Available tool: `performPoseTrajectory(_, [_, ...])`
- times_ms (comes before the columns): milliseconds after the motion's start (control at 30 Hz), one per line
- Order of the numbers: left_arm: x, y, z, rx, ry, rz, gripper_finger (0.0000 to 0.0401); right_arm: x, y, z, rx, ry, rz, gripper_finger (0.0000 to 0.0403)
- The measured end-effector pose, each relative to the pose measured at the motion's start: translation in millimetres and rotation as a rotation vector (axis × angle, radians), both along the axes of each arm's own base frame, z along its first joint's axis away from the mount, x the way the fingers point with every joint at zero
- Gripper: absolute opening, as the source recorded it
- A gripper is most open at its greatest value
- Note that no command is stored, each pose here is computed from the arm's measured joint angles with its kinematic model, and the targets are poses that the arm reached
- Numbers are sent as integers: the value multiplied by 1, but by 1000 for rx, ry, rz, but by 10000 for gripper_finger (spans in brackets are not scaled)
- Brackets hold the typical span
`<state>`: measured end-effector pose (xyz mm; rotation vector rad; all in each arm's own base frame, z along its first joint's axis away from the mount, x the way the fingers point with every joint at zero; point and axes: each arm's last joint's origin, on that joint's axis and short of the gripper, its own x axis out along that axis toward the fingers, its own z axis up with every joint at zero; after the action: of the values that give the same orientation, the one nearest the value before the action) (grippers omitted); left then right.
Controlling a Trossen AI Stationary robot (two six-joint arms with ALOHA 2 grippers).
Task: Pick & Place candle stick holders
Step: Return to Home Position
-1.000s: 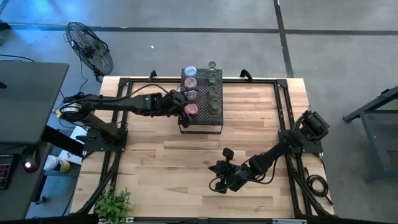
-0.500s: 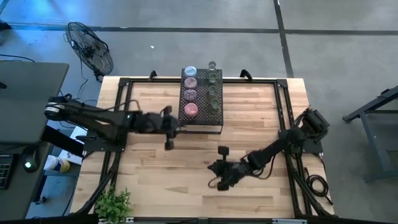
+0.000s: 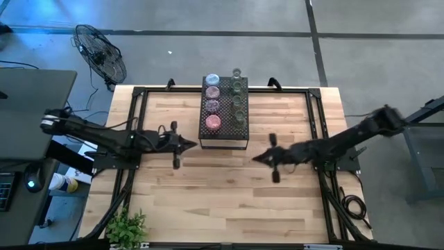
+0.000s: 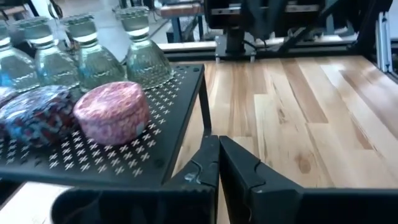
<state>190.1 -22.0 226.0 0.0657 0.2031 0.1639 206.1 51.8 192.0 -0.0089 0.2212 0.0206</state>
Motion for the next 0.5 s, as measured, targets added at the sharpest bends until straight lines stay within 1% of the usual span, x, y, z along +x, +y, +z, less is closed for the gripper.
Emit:
performPoseTrajectory(133, [-15,2,-10,-9,-74,-7,4,-36,-24,-5,10,-99,-19,0])
performPoseTrajectory(267, [-28,5,-20,-5,-95,2,1,-64,-43,-10,22,-222,-38,0])
performPoseTrajectory(367, [-36,7,-22,1,-118,24,1,-79,-52,-18,15,-274,-51,0])
performPoseTrajectory(433, [-42,8,-25,7,-132,36,1,-85,-57,-20,9,-253,-76,0])
performPoseTrajectory(500, [-49,10,-29,5,-144,45,1,-90,-61,-19,-3,-263,-106,0])
